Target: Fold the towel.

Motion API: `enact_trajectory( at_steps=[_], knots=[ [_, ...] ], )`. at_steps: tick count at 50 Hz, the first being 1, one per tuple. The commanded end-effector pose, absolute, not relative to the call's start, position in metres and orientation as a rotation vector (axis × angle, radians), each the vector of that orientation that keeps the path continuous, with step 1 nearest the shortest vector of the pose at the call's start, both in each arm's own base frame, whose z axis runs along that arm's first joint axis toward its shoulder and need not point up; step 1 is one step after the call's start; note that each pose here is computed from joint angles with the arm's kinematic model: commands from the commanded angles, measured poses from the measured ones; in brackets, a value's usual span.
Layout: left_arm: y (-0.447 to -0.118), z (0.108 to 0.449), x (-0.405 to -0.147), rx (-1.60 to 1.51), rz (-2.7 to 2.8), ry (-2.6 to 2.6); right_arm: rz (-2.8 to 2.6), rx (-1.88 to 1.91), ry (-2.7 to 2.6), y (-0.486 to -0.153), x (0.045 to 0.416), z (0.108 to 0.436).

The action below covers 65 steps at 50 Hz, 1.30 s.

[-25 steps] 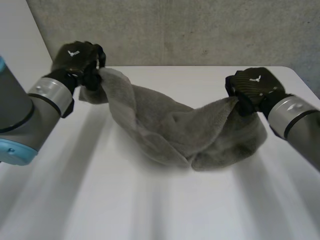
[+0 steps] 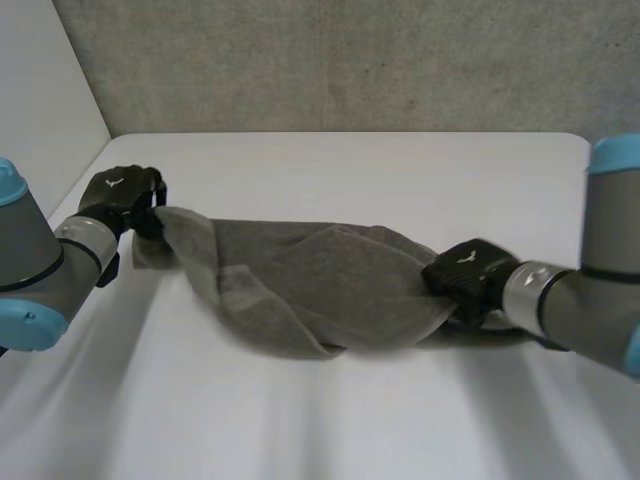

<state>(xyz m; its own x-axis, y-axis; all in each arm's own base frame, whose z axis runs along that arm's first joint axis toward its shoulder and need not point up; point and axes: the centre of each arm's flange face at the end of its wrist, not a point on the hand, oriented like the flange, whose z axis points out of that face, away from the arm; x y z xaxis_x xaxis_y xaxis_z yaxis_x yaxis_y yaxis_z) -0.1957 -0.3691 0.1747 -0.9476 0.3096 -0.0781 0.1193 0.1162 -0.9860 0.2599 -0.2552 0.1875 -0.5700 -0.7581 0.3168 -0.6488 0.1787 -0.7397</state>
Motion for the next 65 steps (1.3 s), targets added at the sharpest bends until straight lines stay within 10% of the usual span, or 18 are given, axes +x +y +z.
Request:
enact_trajectory(
  at_steps=[1,18,39,57,65],
  knots=[
    [-0.377,0.158,-0.187,-0.565,1.925,-2.328,-1.380,-1.334,2.279,-0.251,0.274,0.174],
    [-0.305,0.237,-0.223,-1.053,2.070,-2.054,-1.422,-1.305,2.272,-0.252,0.271,0.177],
    [-0.267,0.133,-0.297,-1.300,1.390,-2.112,-1.382,-1.330,2.280,-0.244,0.271,0.170],
    [-0.284,0.136,-0.301,-1.395,1.469,-2.091,-1.430,-1.327,2.262,-0.251,0.271,0.174],
    [-0.346,0.217,-0.309,-1.176,2.176,-1.883,-2.091,-1.162,2.015,-0.320,0.290,0.243]
  ],
)
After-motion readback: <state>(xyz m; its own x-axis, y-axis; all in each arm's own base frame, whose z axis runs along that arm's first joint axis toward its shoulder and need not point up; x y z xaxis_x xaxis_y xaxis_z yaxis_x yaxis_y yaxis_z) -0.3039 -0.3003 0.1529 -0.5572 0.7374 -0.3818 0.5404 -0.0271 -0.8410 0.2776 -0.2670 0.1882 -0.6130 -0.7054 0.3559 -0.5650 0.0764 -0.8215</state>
